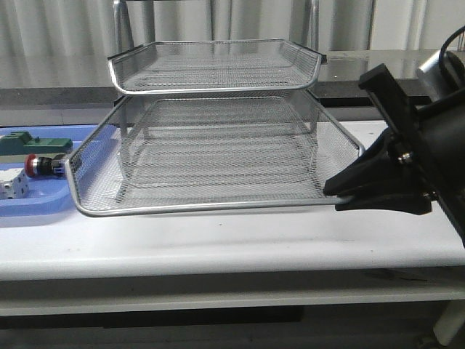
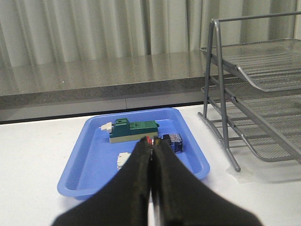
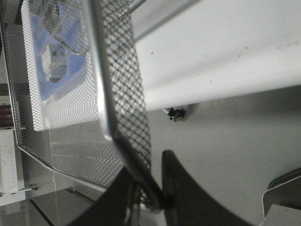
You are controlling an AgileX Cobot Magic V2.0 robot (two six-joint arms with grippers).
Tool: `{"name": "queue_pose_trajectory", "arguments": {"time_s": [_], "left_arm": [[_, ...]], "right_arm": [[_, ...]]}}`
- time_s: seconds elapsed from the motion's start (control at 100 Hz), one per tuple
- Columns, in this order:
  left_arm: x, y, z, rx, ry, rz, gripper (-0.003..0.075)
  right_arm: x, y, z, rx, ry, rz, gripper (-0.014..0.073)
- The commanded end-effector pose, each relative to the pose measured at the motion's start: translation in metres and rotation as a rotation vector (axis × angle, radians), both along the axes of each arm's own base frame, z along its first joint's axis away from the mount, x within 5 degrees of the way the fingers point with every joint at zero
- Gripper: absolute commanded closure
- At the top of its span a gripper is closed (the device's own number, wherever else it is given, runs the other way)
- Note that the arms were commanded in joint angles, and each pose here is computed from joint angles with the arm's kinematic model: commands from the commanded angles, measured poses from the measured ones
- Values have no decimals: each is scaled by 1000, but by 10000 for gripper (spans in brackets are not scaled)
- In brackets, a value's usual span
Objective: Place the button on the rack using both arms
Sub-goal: 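Pull the middle mesh tray out toward the robot with the right gripper, then release the tray edge and withdraw the right gripper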
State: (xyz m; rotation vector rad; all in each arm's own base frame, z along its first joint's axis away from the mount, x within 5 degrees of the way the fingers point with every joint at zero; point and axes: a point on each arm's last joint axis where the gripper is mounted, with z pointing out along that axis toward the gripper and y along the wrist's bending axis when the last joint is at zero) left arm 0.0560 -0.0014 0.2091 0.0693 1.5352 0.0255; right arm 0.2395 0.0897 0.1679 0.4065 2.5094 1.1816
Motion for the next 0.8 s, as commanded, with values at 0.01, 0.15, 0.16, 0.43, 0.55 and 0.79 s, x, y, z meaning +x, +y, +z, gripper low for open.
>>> {"name": "queue_pose_trajectory", "arguments": {"time_s": [0.01, 0.15, 0.16, 0.43, 0.55, 0.79], "left_arm": [[0, -1, -10, -21, -56, -7, 741], [0, -1, -10, -21, -56, -7, 741], [0, -1, -10, -21, -56, -7, 741], [0, -1, -10, -21, -56, -7, 741], [0, -1, -10, -21, -56, -7, 741], [0, -1, -10, -21, -56, -7, 741]], "right_arm": [[-9, 2, 7, -34, -57, 91, 630], [-10, 2, 9, -36, -70, 91, 616], [-10, 2, 9, -36, -70, 92, 610], [-12, 2, 17, -43, -122, 112, 272], [-13, 1, 24, -47, -156, 107, 149], [-22, -2, 45, -87, -255, 119, 145]]}}
